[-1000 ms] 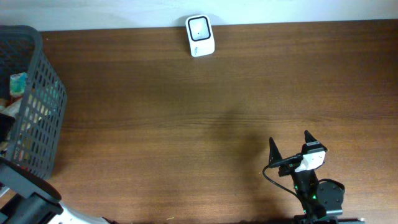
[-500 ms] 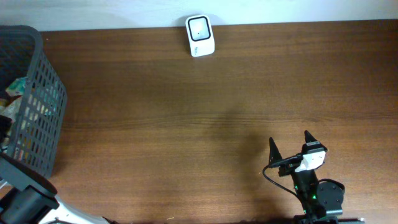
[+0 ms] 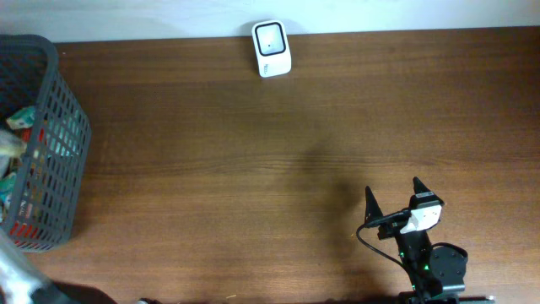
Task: Scan the item barcode
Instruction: 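Lift the white snack bag out with the left gripper, place on table, then grasp the small green packet in the basket, place it on table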
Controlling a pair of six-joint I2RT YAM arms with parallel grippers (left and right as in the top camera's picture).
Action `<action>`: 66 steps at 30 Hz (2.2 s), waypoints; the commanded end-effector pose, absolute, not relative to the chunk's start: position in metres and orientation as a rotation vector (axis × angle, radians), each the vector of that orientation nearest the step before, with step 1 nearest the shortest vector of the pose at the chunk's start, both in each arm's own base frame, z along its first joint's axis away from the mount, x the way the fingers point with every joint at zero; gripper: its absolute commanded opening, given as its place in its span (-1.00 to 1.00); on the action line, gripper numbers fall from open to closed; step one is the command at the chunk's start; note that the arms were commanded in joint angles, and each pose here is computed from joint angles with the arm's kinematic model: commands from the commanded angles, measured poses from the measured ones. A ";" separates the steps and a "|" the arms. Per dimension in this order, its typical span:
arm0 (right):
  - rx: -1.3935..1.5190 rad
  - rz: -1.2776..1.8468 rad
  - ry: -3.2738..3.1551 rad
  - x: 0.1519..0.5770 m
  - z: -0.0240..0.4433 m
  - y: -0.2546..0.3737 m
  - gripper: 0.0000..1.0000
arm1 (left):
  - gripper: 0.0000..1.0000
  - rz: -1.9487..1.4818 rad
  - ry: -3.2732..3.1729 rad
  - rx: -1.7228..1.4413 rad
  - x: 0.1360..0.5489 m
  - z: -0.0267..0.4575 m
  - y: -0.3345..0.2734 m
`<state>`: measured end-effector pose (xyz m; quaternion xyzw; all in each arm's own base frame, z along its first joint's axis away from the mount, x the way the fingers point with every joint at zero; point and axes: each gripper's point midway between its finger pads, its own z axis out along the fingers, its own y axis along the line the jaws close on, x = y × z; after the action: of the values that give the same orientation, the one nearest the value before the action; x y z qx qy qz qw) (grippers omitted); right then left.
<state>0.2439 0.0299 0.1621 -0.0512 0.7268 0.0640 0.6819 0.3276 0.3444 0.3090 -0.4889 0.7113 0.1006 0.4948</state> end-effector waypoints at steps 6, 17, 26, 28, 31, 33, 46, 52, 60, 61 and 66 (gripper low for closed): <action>-0.119 0.143 1.630 0.244 0.160 0.030 0.97 | -1.00 0.109 1.493 -0.726 0.317 0.469 0.231; -0.118 0.143 1.630 0.244 0.160 0.030 0.97 | -1.00 -0.559 1.865 -0.190 0.390 0.417 -0.001; -0.118 0.143 1.630 0.244 0.160 0.030 0.97 | -1.00 -1.065 2.356 0.164 0.448 0.221 -0.211; -0.118 0.143 1.630 0.244 0.160 0.030 0.97 | -1.00 -1.144 2.460 0.146 0.444 0.175 -0.255; -0.119 0.143 1.630 0.244 0.160 0.030 0.98 | -1.00 -1.232 2.524 0.165 0.431 0.142 -0.306; -0.118 0.143 1.630 0.244 0.160 0.030 0.98 | -1.00 -1.249 2.529 0.236 0.418 0.129 -0.340; -0.118 0.143 1.630 0.244 0.160 0.030 0.97 | 0.99 -0.921 2.500 0.099 0.450 0.161 -0.246; -0.118 0.143 1.630 0.244 0.160 0.030 0.98 | 0.99 -0.201 2.176 -0.099 0.458 0.304 -0.068; -0.119 0.143 1.630 0.244 0.160 0.030 0.98 | 0.99 0.261 1.936 -0.756 0.371 0.358 0.210; -0.118 0.143 1.630 0.244 0.160 0.030 0.97 | 0.98 0.292 1.930 -0.812 0.361 0.353 0.230; -0.119 0.143 1.630 0.244 0.160 0.030 0.97 | 0.95 0.426 1.986 -0.946 0.332 0.317 0.300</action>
<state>0.2437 0.0305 0.1623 -0.0524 0.7263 0.0652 0.6822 0.3407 0.2697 0.3397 -0.3801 0.7831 0.1406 0.4717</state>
